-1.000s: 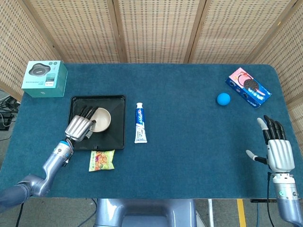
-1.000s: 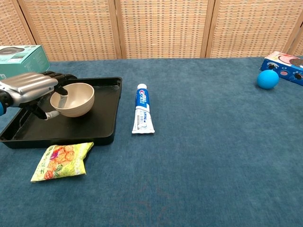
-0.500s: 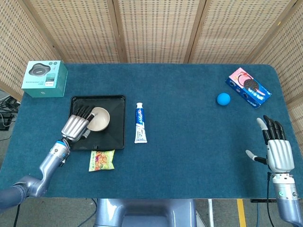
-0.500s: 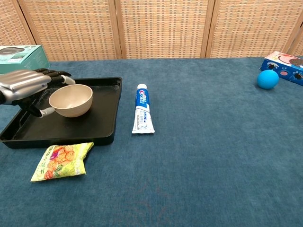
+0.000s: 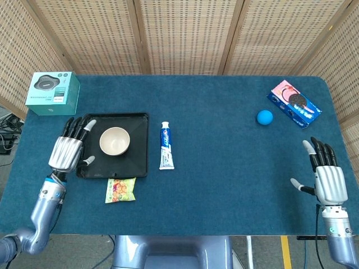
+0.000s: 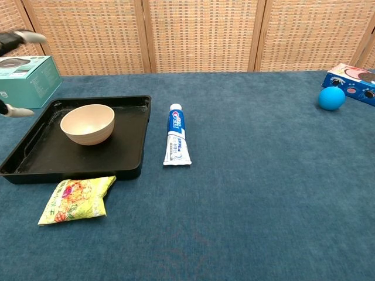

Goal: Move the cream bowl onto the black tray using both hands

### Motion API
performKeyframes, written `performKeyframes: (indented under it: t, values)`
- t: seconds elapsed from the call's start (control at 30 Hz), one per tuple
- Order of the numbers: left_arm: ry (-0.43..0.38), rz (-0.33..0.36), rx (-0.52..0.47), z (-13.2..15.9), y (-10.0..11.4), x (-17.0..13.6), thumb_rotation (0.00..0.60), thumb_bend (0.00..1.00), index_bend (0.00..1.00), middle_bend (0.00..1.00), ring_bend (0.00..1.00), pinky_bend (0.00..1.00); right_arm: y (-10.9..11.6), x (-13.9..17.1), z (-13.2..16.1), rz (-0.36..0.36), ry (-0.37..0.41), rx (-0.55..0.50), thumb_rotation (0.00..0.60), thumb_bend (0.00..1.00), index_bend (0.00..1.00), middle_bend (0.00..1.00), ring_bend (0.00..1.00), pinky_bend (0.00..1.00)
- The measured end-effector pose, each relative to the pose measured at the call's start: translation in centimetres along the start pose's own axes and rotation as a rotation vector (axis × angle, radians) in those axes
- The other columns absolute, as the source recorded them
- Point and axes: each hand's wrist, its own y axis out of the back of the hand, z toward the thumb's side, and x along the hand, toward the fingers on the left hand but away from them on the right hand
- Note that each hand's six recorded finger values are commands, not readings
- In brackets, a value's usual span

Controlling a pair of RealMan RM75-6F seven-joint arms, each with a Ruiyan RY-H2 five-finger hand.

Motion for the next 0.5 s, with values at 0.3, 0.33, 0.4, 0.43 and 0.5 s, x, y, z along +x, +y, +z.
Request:
performKeyframes:
  t: [0.3,0.33,0.4,0.43,0.5]
  values:
    - [0.097,-0.002,0.031,-0.3,2.0,-5.5,0.600,0.04,0.00,0.00,0.00,0.00,-0.8,0.4,-0.3,0.082,-0.043,0.062,0.600,0.16,0.00,0.00,0.00,0.00]
    - [0.106,-0.020,0.037,-0.3,2.1,-6.3,0.600,0.04,0.00,0.00,0.00,0.00,-1.0,0.4,-0.3,0.099,-0.048,0.072,0.600,0.15,0.00,0.00,0.00,0.00]
    - [0.121,-0.046,0.054,-0.6,2.3,-7.4,0.600,0.04,0.00,0.00,0.00,0.00,-1.2,0.5,-0.1,0.119,-0.052,0.087,0.600,0.15,0.00,0.00,0.00,0.00]
    - [0.131,-0.057,0.069,-1.0,2.5,-8.1,0.600,0.04,0.00,0.00,0.00,0.00,-1.3,0.5,0.0,0.128,-0.052,0.095,0.600,0.15,0.00,0.00,0.00,0.00]
    - [0.138,-0.065,0.078,-1.4,2.6,-8.7,0.600,0.04,0.00,0.00,0.00,0.00,-1.4,0.6,0.3,0.136,-0.048,0.106,0.600,0.15,0.00,0.00,0.00,0.00]
